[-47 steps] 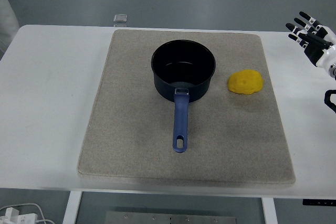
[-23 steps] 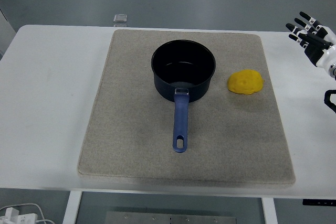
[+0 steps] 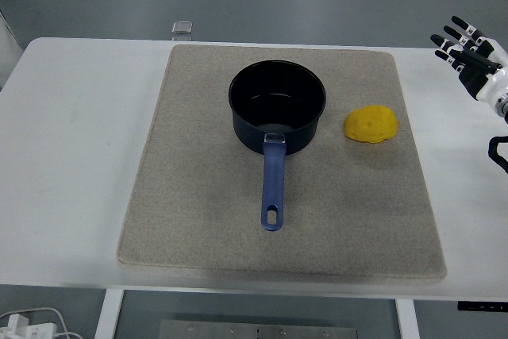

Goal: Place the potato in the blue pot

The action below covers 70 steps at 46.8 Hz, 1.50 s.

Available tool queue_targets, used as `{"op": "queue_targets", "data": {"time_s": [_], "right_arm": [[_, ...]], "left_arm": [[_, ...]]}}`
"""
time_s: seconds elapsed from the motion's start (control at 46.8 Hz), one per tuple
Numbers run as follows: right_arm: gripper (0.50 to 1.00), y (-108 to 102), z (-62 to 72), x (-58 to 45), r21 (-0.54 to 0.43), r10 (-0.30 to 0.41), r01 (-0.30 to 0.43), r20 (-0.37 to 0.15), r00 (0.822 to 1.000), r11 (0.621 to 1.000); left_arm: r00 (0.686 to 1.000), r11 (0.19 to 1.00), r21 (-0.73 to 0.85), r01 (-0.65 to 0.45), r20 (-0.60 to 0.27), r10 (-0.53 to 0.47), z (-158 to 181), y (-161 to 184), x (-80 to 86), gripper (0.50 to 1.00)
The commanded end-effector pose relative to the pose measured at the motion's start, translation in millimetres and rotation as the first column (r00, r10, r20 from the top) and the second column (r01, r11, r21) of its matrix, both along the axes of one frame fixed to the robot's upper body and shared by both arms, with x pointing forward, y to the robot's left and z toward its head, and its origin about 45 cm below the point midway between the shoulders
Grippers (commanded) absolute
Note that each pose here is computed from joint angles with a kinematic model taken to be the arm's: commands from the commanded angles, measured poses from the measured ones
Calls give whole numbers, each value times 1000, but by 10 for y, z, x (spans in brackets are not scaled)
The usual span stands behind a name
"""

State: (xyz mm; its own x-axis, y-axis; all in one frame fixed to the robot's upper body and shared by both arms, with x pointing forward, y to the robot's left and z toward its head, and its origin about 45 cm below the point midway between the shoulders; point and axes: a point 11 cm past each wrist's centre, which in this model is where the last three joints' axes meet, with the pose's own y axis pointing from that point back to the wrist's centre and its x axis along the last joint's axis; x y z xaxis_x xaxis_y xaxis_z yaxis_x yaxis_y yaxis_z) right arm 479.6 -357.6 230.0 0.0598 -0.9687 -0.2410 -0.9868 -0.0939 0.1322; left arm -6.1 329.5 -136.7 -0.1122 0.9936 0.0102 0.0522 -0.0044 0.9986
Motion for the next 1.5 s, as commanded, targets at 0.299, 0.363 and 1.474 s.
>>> {"op": "queue_targets", "data": {"time_s": [0.299,0.363,1.474], "right_arm": [[926,94,-14,-7,-78,55,-55,0,998,995],[926,90,-8,-5,-84,57,-57,1,998,995],[926,628,-38,-508,-871,659,-403,-130,741,281]], "left_arm": [[1000,1000,0,0,1,0,0,0,1,999],[1000,1000,0,0,1,0,0,0,1,999],[1000,1000,0,0,1,0,0,0,1,999]]}}
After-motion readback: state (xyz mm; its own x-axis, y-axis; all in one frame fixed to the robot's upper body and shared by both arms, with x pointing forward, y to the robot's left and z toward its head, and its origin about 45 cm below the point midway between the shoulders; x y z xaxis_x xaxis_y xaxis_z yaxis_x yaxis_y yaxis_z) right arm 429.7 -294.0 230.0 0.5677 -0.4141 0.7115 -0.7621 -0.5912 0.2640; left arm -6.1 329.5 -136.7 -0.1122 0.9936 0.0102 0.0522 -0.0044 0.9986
